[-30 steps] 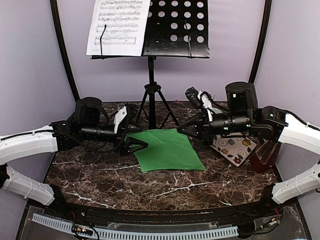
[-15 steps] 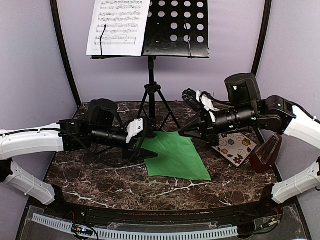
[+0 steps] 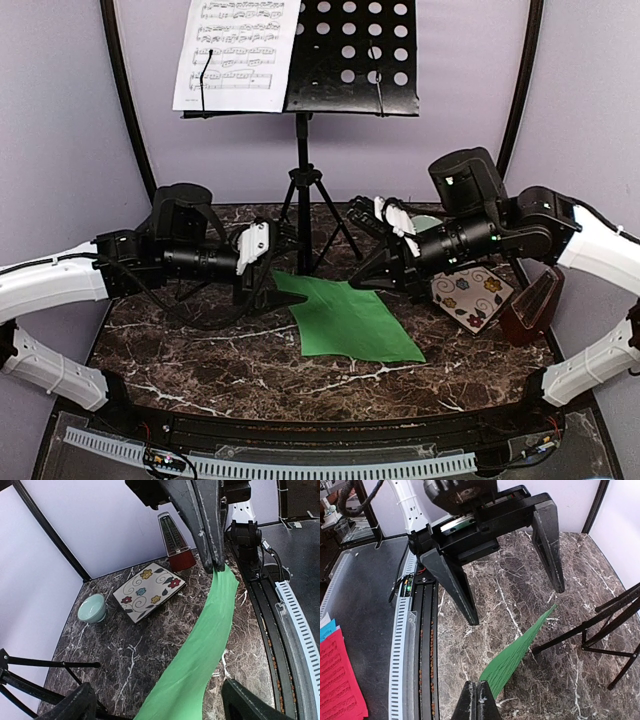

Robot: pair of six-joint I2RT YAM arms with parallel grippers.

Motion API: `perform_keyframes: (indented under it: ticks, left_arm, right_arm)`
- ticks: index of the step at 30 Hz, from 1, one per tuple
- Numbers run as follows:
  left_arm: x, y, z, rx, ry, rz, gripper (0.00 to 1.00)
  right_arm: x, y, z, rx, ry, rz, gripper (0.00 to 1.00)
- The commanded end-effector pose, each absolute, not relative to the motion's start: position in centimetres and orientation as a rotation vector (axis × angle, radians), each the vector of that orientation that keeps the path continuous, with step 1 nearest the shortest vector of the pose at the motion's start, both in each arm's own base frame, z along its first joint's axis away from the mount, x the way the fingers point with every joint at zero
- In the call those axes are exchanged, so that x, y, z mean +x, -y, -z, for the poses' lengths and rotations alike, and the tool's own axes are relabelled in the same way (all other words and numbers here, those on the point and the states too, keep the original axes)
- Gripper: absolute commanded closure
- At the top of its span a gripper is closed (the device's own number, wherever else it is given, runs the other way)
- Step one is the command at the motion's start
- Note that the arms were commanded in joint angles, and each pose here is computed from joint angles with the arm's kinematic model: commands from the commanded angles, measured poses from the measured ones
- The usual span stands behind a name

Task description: Set up the instrument practice props

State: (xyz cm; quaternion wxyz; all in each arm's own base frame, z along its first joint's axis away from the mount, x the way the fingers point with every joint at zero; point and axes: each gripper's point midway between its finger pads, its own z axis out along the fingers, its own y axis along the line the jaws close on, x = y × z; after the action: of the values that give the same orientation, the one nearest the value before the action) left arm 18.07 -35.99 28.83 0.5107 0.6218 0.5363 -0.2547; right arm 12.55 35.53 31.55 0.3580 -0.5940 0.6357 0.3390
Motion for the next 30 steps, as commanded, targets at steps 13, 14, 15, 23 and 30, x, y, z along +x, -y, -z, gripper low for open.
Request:
perform_keyframes:
  ticks: [13,14,15,23,30]
  left_arm:
    - [17.1,31.8,-22.5,1.748,-1.386,0.439,0.23]
    - [16.9,31.6,-22.3,1.762,-1.393,0.433,0.28]
    - [16.8,31.4,-22.2,1.767,-1.397,0.428,0.35]
    - [15.8,30.8,-25.4,1.765,-1.311,0.400,0.91]
    - [14.9,32.0,-27.0,1.842,-1.171,0.275,1.00]
  right_arm:
    - [6.4,-36.1,-34.8,-1.746,-1.503,-0.912,1.00]
    - [6.1,-36.1,-34.8,-1.755,-1.502,-0.911,1.00]
    - [5.7,-36.1,-34.7,-1.764,-1.502,-0.915,1.00]
    - [3.8,-36.1,-35.9,-1.727,-1.436,-1.016,1.00]
    - [3.9,-36.3,-36.4,-1.641,-1.413,-1.070,0.78]
